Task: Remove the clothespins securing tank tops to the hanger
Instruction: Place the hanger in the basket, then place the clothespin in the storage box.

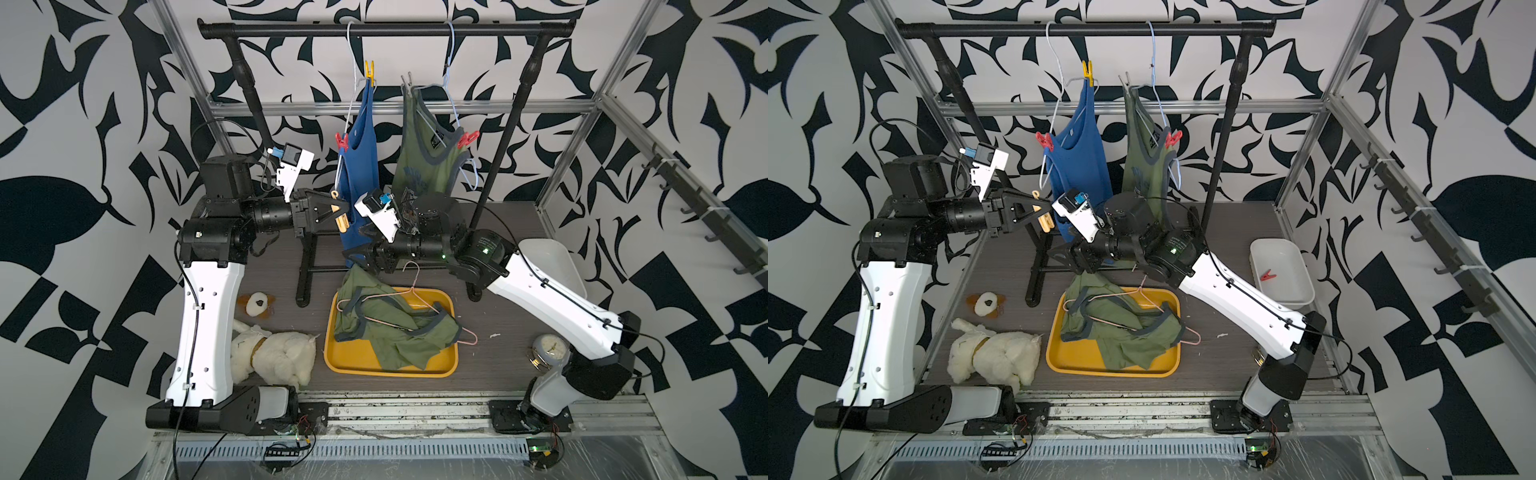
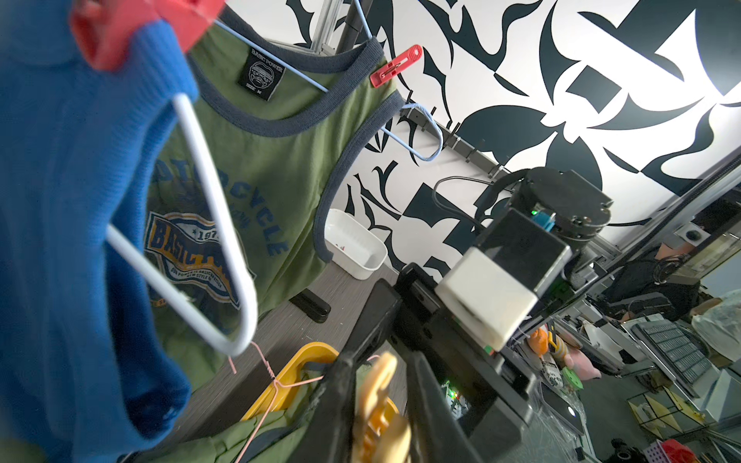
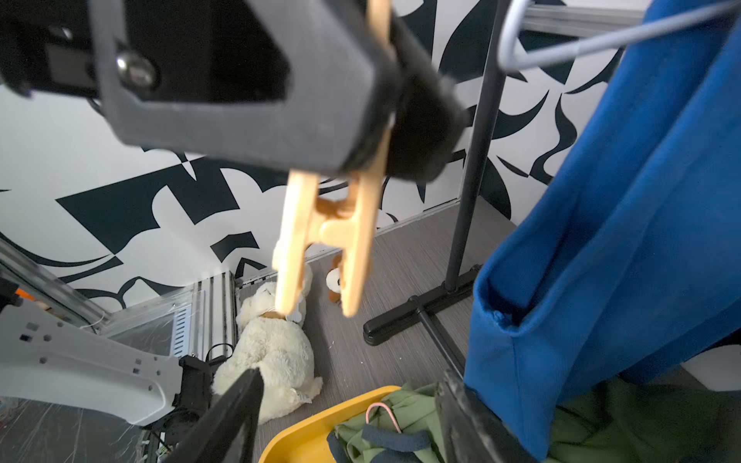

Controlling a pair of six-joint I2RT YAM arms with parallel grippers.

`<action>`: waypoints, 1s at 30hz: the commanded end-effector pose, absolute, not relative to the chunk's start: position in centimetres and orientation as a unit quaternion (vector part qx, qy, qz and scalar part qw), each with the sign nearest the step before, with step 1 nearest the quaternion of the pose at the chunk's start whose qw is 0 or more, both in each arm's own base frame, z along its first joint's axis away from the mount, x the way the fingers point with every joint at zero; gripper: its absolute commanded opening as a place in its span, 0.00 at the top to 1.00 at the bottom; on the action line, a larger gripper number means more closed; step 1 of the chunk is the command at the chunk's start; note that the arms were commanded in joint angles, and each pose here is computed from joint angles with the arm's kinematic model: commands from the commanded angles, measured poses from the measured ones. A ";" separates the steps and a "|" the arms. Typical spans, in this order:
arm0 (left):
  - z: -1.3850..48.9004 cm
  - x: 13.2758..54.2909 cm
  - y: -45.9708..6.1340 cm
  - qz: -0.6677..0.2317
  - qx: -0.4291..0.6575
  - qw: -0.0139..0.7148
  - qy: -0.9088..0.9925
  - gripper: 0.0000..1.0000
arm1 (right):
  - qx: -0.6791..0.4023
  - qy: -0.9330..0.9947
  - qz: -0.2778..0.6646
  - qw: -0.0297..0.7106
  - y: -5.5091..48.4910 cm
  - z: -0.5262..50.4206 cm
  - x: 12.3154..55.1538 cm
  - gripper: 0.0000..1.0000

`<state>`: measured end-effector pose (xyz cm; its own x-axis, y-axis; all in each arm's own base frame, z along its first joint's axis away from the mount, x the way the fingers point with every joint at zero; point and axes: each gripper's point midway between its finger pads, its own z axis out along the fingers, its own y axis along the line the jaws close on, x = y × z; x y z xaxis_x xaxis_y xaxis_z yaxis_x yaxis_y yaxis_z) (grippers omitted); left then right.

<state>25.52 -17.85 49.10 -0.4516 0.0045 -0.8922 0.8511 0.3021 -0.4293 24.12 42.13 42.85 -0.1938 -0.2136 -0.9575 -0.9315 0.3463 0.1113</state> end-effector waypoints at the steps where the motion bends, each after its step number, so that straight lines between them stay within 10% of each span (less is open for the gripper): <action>1: 49.0 25.2 -17.7 -0.482 0.319 0.437 0.689 0.86 | -0.398 0.623 0.410 0.535 41.4 49.0 23.7 0.30; 30: 49.5 21.5 -17.9 -0.491 0.346 0.436 0.670 0.79 | -0.410 0.588 0.440 0.540 43.2 50.3 23.5 0.49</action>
